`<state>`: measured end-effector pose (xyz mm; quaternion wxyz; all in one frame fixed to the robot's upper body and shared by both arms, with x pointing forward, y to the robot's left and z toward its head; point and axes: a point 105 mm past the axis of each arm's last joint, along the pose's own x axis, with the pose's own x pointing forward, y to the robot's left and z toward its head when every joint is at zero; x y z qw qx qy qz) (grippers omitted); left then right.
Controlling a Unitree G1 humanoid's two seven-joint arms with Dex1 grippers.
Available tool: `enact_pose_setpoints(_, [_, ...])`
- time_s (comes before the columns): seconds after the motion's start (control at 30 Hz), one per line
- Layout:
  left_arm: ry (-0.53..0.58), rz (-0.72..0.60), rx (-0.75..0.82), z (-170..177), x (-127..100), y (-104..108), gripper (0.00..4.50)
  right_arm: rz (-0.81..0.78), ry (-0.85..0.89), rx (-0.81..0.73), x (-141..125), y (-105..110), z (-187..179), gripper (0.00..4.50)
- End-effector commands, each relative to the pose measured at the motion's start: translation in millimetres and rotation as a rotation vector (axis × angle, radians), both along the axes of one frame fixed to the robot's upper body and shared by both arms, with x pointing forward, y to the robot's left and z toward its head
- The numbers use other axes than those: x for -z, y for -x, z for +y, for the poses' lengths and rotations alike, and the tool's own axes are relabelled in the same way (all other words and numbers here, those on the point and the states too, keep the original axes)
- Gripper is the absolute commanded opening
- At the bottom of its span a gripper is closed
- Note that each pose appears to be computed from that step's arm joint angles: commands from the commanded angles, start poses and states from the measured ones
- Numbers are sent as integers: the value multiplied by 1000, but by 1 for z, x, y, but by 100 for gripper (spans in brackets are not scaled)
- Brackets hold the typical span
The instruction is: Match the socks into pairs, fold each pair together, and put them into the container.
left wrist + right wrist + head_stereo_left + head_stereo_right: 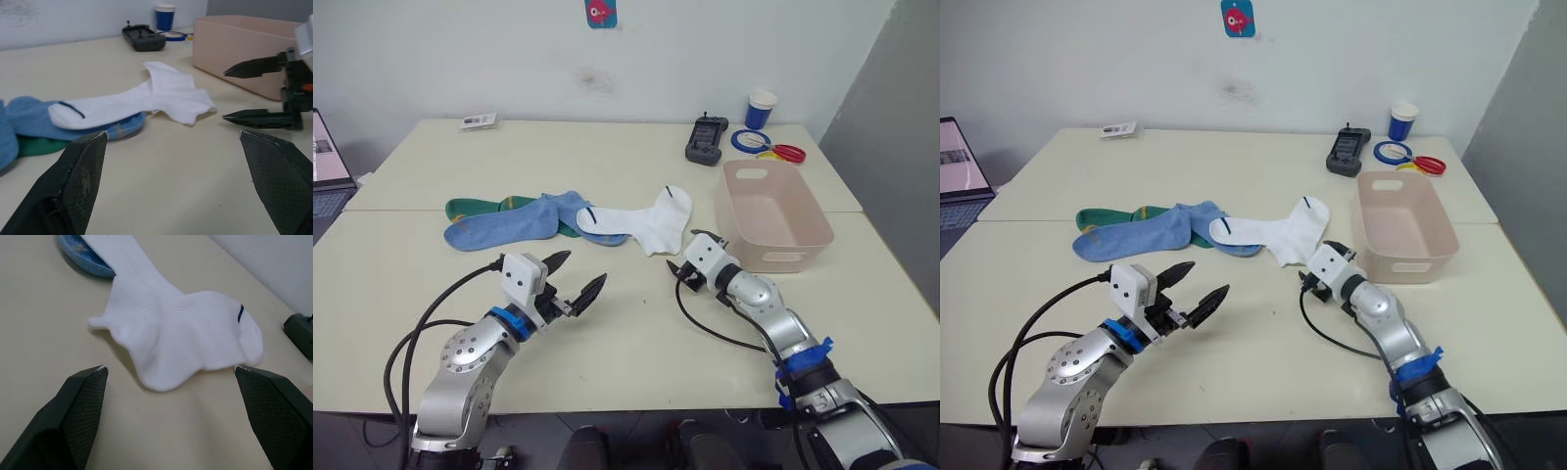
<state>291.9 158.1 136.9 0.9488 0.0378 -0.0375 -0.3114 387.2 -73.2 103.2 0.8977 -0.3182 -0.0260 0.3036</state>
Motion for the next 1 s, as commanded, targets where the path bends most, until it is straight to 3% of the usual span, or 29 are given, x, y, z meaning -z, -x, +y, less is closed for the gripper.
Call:
enact_pose_setpoints(0.03, [4,-54,36,-8,-18,3,450,-23,23,-28,-4,-7,8,405])
enact_pose_setpoints(0.1, [-1,-53,45,-10,-18,4,450,-16,29,-38,-2,-9,11,355])
enact_pose_setpoints(0.43, [-10,-40,38,-10,-12,10,450,17,15,-71,1,-14,19,3])
enact_pose_setpoints(0.67, [-12,-3,66,-14,-7,15,450,43,-13,-124,-1,-5,21,3])
enact_pose_setpoints(0.83, [21,124,52,-12,11,21,450,227,-59,-348,1,55,39,3])
enact_pose_setpoints(1.0, [41,187,28,-5,17,22,450,365,-50,-441,1,89,49,3])
